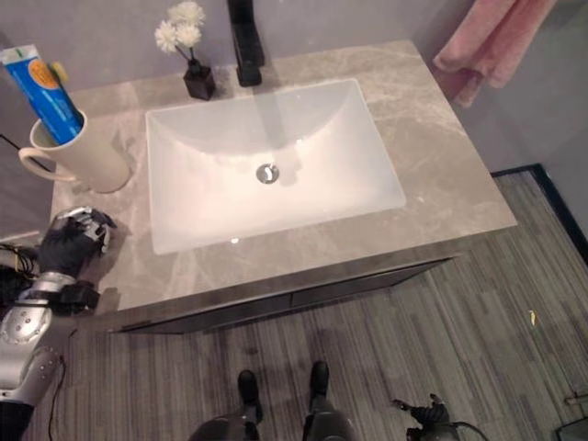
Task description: Put brush and paste in cup on sink, flatten towel.
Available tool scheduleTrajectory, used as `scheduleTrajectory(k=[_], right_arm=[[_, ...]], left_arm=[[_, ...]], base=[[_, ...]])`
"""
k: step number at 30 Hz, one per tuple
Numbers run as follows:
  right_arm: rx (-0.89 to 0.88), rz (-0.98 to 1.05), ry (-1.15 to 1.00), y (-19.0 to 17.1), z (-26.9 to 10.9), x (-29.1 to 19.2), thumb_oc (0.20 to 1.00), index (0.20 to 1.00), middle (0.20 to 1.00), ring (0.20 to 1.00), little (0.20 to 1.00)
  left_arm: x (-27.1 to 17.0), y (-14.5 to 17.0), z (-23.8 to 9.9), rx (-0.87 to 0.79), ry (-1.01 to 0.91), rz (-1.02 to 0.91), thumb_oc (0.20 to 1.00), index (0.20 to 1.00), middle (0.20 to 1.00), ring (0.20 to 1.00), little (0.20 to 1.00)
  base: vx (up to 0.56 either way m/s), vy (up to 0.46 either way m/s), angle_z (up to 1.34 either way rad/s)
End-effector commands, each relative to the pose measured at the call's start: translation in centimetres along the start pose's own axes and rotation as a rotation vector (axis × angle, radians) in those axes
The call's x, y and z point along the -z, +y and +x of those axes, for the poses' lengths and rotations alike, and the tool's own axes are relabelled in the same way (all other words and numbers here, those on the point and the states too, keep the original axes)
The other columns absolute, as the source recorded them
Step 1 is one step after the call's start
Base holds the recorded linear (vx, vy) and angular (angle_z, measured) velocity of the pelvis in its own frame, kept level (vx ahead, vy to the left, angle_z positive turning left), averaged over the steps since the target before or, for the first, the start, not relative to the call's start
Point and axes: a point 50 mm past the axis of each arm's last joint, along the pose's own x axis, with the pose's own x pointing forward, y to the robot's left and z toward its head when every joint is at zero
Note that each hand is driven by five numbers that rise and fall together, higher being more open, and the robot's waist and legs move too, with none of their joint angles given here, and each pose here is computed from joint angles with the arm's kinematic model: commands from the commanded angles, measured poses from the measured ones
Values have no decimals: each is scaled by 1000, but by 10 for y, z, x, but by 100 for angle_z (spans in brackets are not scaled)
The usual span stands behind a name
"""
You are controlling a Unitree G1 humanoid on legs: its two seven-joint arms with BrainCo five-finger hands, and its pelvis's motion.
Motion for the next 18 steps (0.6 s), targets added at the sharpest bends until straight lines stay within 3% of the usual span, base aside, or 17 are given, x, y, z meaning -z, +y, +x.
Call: scheduleTrajectory(k=[1,18], right_arm=[[21,-31,6,-6,0,4,1000,1000,1000,1000,1000],[19,-29,-55,-3,3,-17,1000,1000,1000,1000,1000]], left_arm=[[-20,5,17,-63,-128,0,200,200,200,200,200],[-70,24,82,-258,-275,18,200,200,200,200,200]], base=[[0,0,0],[38,-4,-1]])
